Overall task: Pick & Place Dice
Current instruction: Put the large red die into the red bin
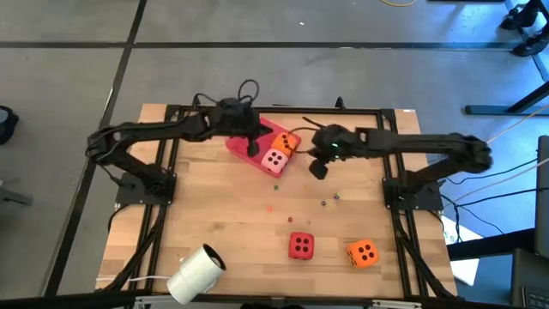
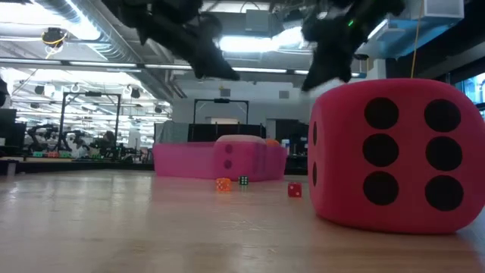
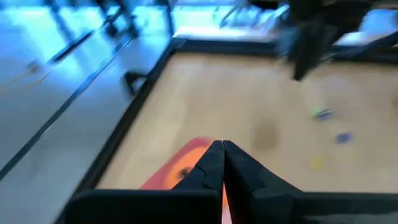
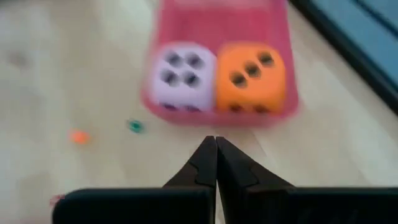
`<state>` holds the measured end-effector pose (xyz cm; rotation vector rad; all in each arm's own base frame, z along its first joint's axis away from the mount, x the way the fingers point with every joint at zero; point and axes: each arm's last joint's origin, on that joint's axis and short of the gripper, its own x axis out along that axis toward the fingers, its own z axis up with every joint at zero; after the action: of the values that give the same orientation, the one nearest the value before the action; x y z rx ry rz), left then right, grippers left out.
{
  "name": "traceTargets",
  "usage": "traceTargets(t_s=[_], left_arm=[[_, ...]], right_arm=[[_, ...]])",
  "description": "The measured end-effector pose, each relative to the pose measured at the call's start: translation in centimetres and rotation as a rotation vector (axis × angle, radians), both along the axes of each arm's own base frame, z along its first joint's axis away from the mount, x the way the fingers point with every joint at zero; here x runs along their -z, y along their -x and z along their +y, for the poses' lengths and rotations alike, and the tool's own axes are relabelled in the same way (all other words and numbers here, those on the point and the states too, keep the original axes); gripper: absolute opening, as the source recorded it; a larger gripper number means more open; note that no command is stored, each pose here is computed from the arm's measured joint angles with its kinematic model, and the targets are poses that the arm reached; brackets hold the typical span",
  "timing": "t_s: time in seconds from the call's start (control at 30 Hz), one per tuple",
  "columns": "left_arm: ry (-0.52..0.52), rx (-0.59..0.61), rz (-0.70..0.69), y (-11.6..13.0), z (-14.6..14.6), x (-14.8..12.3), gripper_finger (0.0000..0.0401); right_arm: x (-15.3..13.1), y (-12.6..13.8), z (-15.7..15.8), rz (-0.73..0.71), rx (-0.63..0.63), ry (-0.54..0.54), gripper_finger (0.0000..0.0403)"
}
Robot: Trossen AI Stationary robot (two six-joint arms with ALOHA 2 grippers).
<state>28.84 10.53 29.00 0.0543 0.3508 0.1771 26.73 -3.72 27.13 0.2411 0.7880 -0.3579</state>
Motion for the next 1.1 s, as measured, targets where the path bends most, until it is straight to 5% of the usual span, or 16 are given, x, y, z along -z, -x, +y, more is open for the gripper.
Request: traceTargets(t_s=[0.3, 0.47, 0.73, 1.1], left_arm=[[0.043, 0.216, -0.303, 1.0, -6.0, 5.0, 0.0001], [0.074, 0.328, -0.344, 0.2, -9.2, 5.9, 0.0007], [0.101, 0.519, -0.274, -4.7, -16.1, 7.6, 0.0084], [0.127, 0.554, -0.109, -11.2, -23.9, 10.0, 0.0246]], right_arm=[[3.6, 3.2, 6.4, -0.403, -0.264, 0.006, 0.0002], [2.4, 3.2, 8.4, -0.632, -0.447, -0.033, 0.0002], [2.5, 3.6, 9.9, -0.625, -0.455, -0.166, 0.0002], [3.4, 4.5, 11.9, -0.515, -0.527, -0.213, 0.0002]])
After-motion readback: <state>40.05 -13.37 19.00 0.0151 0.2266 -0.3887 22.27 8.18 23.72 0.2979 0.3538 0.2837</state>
